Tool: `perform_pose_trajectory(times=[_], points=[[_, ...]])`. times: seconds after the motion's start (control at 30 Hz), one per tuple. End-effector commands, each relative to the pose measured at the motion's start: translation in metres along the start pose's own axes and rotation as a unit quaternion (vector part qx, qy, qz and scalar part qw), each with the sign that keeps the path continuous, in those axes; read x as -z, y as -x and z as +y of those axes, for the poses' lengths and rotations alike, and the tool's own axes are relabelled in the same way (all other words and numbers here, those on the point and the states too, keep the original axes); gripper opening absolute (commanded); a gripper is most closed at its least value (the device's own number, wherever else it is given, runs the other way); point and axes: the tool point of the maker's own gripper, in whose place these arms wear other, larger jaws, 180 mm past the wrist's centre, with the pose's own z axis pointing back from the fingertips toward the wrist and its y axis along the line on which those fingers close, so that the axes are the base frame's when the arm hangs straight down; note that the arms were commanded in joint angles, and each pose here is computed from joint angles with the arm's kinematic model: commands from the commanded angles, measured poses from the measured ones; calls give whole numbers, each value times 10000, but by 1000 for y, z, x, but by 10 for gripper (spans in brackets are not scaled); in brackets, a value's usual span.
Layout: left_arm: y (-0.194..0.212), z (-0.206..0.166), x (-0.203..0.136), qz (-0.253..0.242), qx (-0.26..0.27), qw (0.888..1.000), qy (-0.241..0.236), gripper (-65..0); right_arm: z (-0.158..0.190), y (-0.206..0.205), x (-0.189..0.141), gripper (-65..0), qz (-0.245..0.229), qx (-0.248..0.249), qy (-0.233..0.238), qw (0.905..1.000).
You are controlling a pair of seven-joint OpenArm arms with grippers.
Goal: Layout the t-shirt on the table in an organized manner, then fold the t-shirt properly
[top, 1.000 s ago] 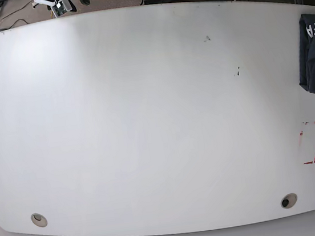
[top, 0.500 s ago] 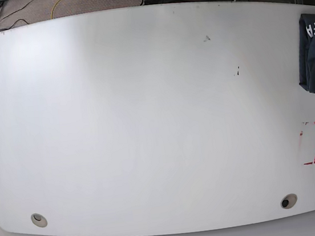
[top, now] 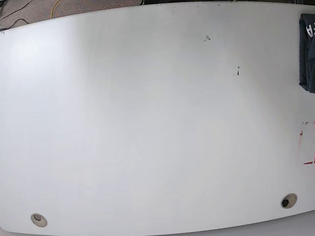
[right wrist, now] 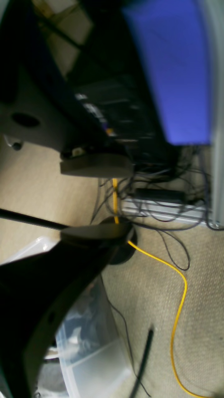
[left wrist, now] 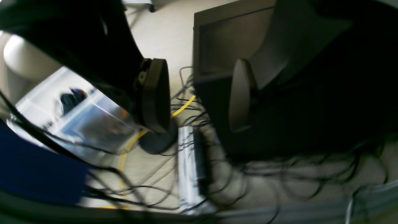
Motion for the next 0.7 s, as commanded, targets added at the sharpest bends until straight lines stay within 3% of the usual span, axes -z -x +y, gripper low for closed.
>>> perform_pose_trajectory(times=[0.0,0.27,0.67], points=[[-1,12,9,99,-213,9995,-214,-364,-10,6,9,-412,79,97,138,9998],[-10,40,30,222,-397,9926,-1128,-361,-19,7,38,-412,385,119,468,9981],[-16,27,47,219,-372,9917,-1209,-358,-23,-17,57,-409,425,216,760,9960]])
